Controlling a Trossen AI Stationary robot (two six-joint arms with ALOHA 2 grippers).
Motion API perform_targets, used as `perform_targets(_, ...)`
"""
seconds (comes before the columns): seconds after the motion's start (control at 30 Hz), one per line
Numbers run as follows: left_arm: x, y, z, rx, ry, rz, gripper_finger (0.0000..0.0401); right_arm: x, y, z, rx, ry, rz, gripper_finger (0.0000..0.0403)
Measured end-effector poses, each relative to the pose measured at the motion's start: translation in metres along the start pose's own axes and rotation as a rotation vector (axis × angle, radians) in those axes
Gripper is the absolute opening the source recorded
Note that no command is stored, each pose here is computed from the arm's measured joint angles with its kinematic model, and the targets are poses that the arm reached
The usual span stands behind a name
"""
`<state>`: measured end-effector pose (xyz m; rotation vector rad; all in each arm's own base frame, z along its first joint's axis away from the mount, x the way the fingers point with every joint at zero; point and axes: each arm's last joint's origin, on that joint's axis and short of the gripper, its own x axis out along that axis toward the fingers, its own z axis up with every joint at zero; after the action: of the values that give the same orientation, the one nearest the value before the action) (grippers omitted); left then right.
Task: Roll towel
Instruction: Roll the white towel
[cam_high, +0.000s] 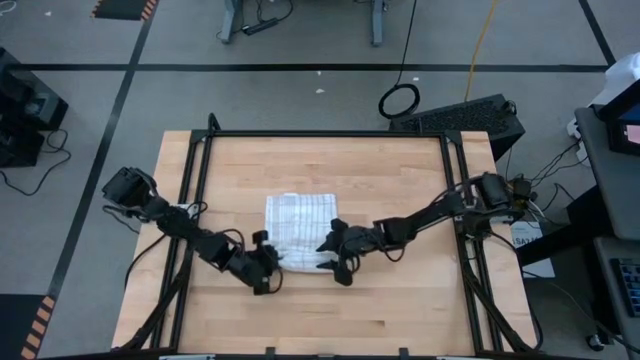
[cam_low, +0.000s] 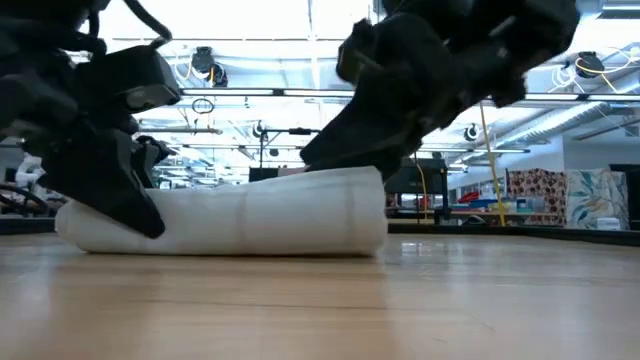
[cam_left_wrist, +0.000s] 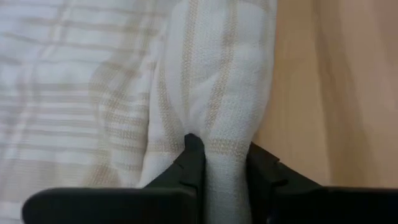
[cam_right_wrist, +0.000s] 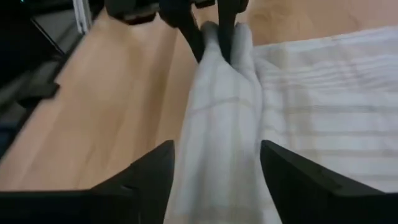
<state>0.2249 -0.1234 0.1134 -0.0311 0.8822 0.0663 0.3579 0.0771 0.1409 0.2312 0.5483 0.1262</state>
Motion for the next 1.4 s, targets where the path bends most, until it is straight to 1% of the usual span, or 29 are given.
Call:
perform_targets(0.07,0.001,0.002,0.002,-0.029,0.003,-0.024,0.0068,-0.005,0.009,0.001,-0.051,-0.004,-0.024,0.0232)
perform_targets(0.17,0.001,0.007,0.006,-0.086,0.022,-0.062,0.0077,-0.007,0.031,0.001,-0.142,-0.063,-0.008,0.0237)
perform_targets(0.23,0.001,0.01,0.009,-0.122,0.035,-0.094,0.0079,-0.006,0.047,-0.004,-0.198,-0.104,-0.019,0.0236)
perform_targets(0.33,0.0,0.015,0.013,-0.159,0.055,-0.158,0.008,-0.002,0.065,-0.016,-0.272,-0.145,-0.091,0.0234)
perform_targets(0.37,0.0,0.017,0.015,-0.168,0.06,-0.174,0.0081,0.001,0.069,-0.021,-0.295,-0.16,-0.121,0.0234)
perform_targets(0.43,0.0,0.021,0.017,-0.187,0.073,-0.203,0.0081,0.005,0.074,-0.027,-0.305,-0.206,-0.174,0.0235)
perform_targets(0.53,0.001,0.027,0.02,-0.215,0.097,-0.249,0.0082,0.015,0.072,-0.033,-0.312,-0.257,-0.178,0.0243)
perform_targets(0.6,0.002,0.031,0.022,-0.232,0.114,-0.276,0.0083,0.023,0.064,-0.038,-0.302,-0.271,-0.185,0.025)
perform_targets(0.7,0.003,0.036,0.023,-0.241,0.131,-0.305,0.0083,0.036,0.049,-0.049,-0.267,-0.254,-0.198,0.0257)
perform_targets(0.83,0.004,0.04,0.024,-0.246,0.139,-0.31,0.0084,0.048,0.032,-0.058,-0.186,-0.266,-0.151,0.026)
perform_targets(0.97,0.004,0.04,0.023,-0.237,0.143,-0.31,0.0084,0.054,0.021,-0.063,-0.091,-0.287,-0.154,0.026)
perform_targets(1.1,0.004,0.039,0.023,-0.233,0.143,-0.311,0.0084,0.055,0.016,-0.062,-0.048,-0.276,-0.159,0.0256)
perform_targets(1.23,0.001,0.04,0.024,-0.234,0.142,-0.31,0.0091,0.056,0.01,-0.062,0.013,-0.265,-0.168,0.023)
perform_targets(1.3,-0.003,0.041,0.024,-0.234,0.146,-0.303,0.0107,0.057,0.008,-0.063,0.047,-0.251,-0.171,0.0208)
perform_targets(1.4,-0.016,0.044,0.027,-0.227,0.121,-0.296,0.0141,0.058,0.006,-0.062,0.091,-0.243,-0.142,0.017)
